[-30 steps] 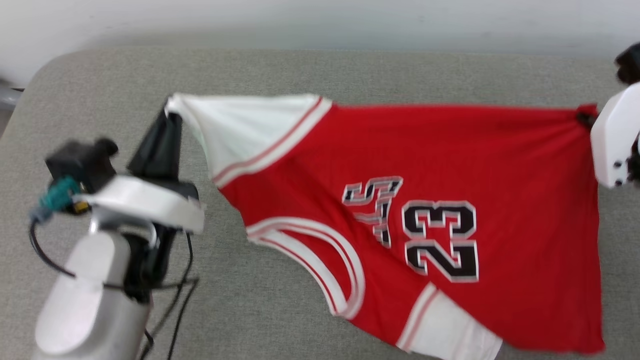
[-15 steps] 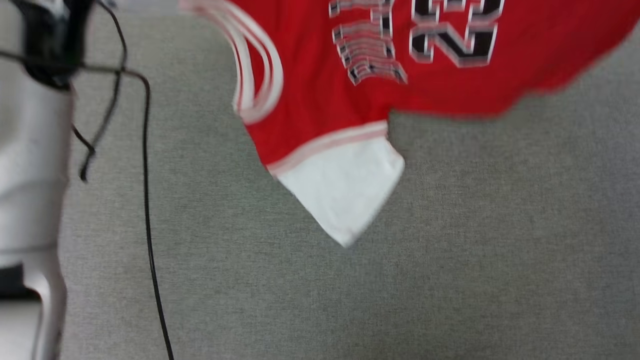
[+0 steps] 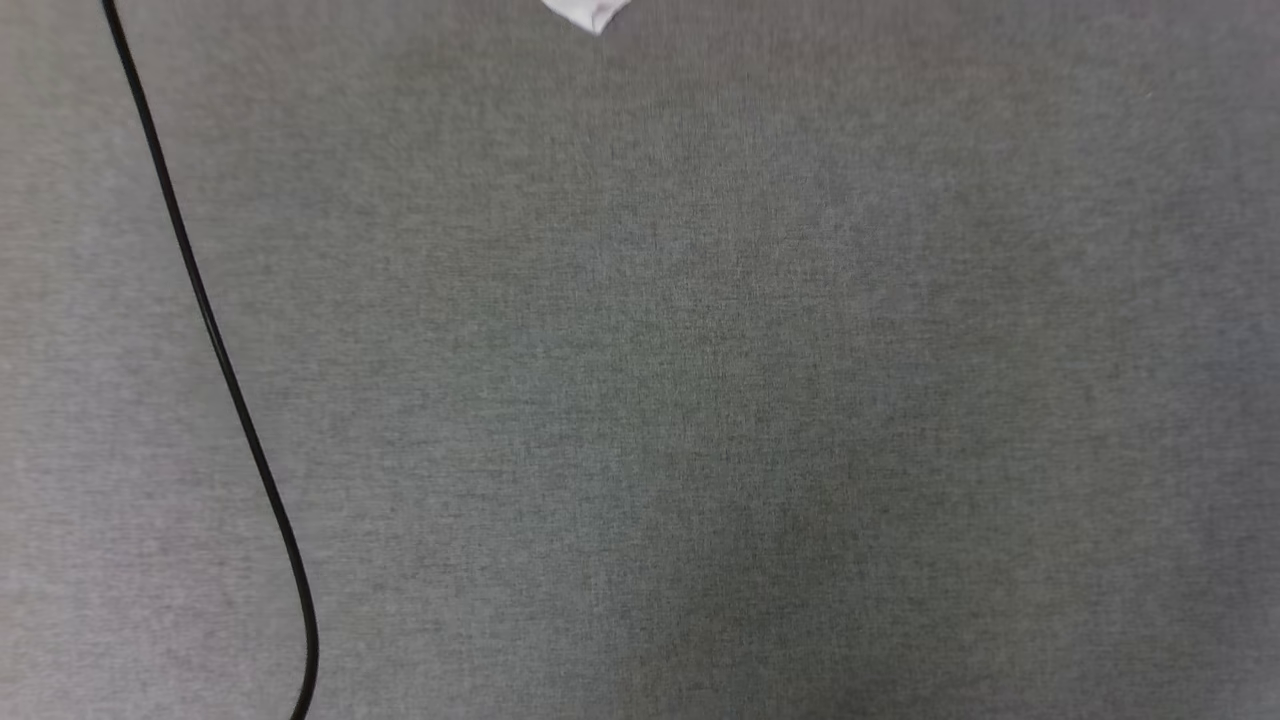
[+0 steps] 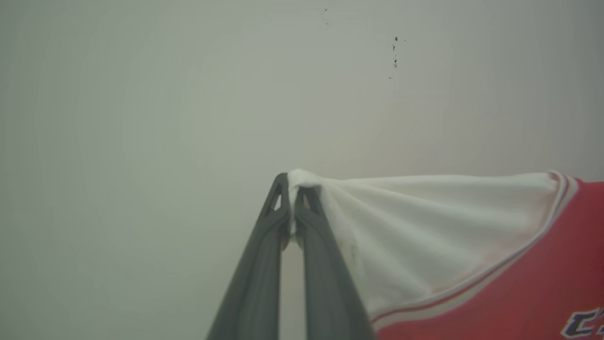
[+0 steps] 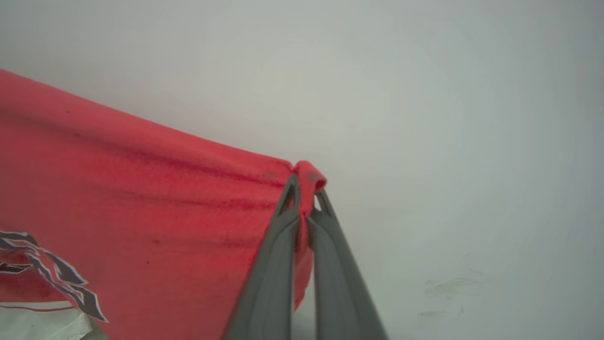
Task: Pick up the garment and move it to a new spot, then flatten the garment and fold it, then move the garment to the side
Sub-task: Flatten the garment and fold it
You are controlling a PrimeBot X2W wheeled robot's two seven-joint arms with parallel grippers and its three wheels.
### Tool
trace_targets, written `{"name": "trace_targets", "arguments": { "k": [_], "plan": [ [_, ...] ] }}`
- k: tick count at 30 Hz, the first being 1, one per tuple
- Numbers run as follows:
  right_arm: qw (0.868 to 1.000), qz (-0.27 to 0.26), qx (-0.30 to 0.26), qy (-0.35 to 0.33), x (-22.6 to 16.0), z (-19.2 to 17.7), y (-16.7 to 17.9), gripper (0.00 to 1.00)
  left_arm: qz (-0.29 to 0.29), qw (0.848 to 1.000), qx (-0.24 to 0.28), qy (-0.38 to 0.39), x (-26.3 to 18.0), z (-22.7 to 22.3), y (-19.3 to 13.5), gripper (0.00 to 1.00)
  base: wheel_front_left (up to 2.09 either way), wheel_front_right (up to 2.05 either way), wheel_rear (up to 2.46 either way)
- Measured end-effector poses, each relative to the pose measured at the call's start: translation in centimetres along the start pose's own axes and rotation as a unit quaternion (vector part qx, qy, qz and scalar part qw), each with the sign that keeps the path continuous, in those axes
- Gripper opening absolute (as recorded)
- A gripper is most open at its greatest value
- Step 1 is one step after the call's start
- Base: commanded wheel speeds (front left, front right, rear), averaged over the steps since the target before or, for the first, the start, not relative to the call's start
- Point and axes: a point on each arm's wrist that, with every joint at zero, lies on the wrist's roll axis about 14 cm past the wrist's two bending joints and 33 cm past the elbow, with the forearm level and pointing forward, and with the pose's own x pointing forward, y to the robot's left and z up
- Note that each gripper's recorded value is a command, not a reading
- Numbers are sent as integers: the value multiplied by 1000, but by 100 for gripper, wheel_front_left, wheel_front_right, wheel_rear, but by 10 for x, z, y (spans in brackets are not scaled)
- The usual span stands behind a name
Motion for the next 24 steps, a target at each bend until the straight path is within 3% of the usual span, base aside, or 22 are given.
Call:
{"name": "trace_targets", "arguments": {
  "k": [8,15,24],
  "plan": [
    [998,37,13,51,35,-82,41,0,15,997,-26,68,2,-95,6,0,0,0,0],
    [991,70,37,104,43,-159,75,0,26,988,-55,145,-34,-185,9,0,0,0,0],
    [975,109,75,181,-19,-240,108,0,62,964,-103,239,-126,-245,11,0,0,0,0]
  ]
}}
